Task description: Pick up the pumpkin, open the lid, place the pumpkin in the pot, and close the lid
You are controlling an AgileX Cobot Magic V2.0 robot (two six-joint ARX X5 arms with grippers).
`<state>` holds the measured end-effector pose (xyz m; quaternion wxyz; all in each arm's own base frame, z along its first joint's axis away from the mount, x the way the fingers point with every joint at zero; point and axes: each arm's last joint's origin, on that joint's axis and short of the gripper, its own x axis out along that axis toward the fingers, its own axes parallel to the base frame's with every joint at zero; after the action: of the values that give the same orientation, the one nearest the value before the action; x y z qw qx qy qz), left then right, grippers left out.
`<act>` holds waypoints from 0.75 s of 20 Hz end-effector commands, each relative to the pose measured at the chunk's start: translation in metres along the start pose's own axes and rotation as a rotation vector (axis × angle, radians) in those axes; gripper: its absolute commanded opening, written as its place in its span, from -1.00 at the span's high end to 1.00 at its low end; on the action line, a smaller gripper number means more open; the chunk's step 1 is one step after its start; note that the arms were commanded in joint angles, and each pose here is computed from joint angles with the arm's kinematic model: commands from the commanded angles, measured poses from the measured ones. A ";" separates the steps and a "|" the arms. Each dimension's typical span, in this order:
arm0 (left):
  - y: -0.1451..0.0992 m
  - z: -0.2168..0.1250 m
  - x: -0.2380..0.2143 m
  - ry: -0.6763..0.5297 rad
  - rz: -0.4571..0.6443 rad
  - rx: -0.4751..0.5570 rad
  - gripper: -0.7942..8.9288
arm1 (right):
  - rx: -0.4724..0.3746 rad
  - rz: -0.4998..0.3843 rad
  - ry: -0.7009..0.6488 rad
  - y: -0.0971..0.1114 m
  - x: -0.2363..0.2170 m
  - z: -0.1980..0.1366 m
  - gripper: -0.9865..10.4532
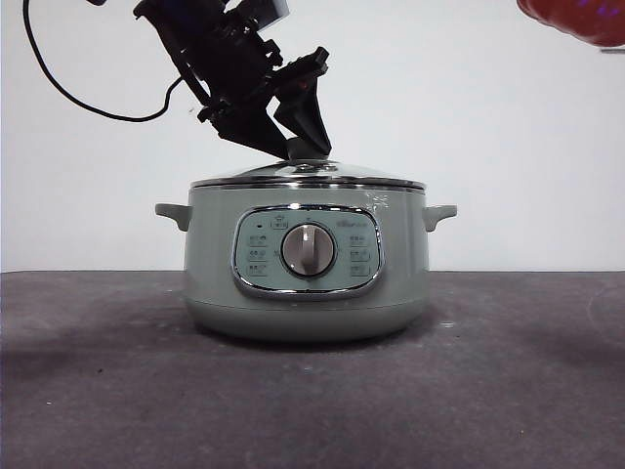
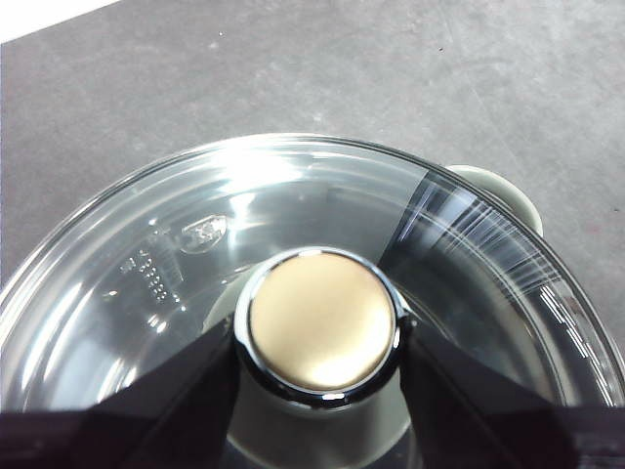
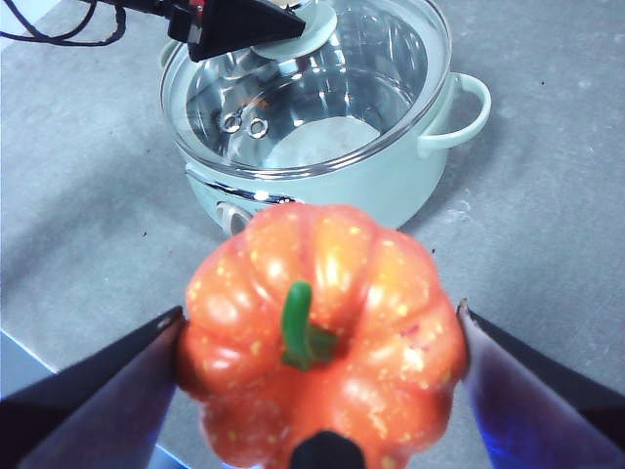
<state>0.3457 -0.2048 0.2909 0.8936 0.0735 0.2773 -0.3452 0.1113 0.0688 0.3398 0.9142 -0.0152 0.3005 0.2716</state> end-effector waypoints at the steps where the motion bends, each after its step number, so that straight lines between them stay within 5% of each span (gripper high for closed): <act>1: -0.004 0.016 -0.021 -0.083 -0.008 0.011 0.86 | 0.008 -0.003 0.002 0.000 0.002 0.001 0.85; 15: -0.022 0.034 -0.215 -0.250 0.106 0.032 0.85 | -0.066 0.059 -0.001 0.001 0.095 0.052 0.85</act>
<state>0.2188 -0.1107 0.4266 0.9304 0.0563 0.1904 -0.3081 0.1993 0.1231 0.3293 0.9055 -0.0261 0.2960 0.3030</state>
